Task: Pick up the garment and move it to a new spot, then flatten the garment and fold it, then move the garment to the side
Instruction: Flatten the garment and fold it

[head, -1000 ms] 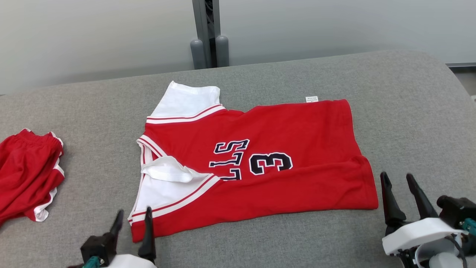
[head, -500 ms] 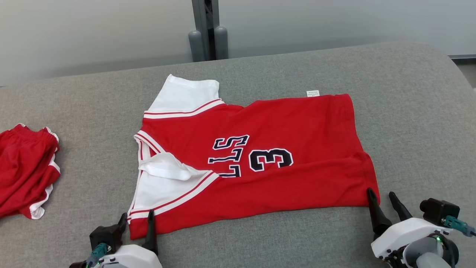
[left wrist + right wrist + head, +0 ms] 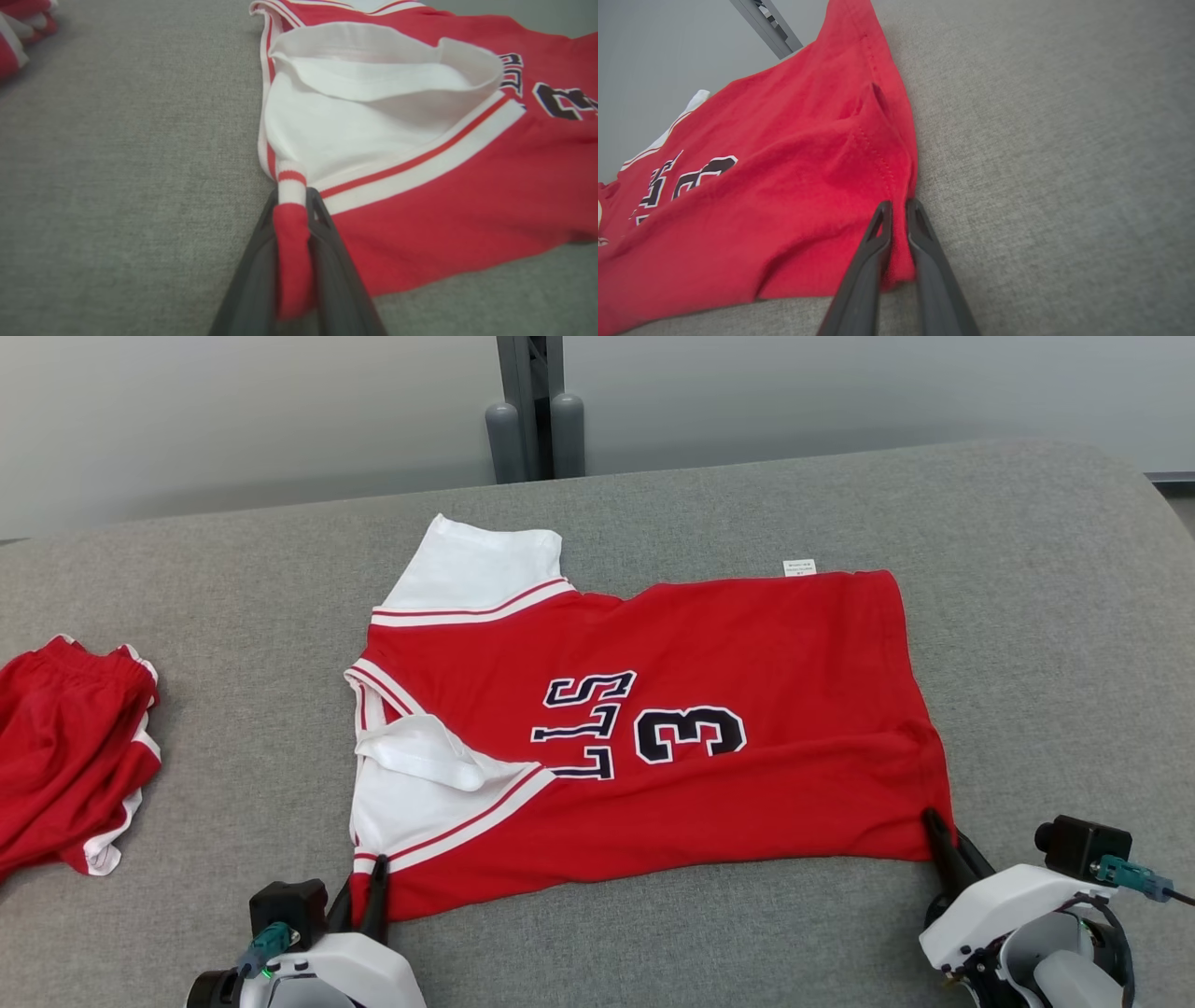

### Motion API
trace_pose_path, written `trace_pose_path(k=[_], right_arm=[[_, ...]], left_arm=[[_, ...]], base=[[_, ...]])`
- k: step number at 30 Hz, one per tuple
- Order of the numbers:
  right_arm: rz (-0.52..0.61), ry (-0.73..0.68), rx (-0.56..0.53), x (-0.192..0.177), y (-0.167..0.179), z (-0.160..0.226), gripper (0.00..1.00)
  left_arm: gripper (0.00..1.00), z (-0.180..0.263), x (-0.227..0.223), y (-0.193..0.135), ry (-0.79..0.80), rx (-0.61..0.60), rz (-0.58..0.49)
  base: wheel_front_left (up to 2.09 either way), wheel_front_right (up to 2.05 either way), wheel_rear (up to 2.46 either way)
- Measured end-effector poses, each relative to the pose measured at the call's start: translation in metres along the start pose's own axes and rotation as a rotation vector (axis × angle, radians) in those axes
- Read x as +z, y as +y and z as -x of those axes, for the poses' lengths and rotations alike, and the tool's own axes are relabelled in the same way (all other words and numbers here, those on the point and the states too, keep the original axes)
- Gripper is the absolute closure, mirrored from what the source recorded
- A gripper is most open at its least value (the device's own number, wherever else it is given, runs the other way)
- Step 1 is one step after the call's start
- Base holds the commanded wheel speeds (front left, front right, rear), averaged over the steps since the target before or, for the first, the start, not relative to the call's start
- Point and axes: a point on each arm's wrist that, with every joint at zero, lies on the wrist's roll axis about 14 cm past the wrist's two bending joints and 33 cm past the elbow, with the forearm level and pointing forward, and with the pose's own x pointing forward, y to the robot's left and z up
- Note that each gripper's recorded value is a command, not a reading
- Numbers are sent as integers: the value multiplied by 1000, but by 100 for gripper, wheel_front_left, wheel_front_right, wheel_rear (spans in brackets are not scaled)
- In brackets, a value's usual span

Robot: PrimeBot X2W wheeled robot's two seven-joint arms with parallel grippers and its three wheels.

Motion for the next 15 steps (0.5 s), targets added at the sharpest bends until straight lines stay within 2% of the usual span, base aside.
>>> trace_pose_path(k=[7, 15], right_arm=[[23, -8, 17, 7, -1, 3, 100], [69, 47, 43, 10, -3, 11, 100]], left_arm=[[100, 2, 4, 0, -2, -19, -10], [100, 8, 18, -3, -2, -75, -91]], base=[[0, 0, 0], [0, 0, 0]])
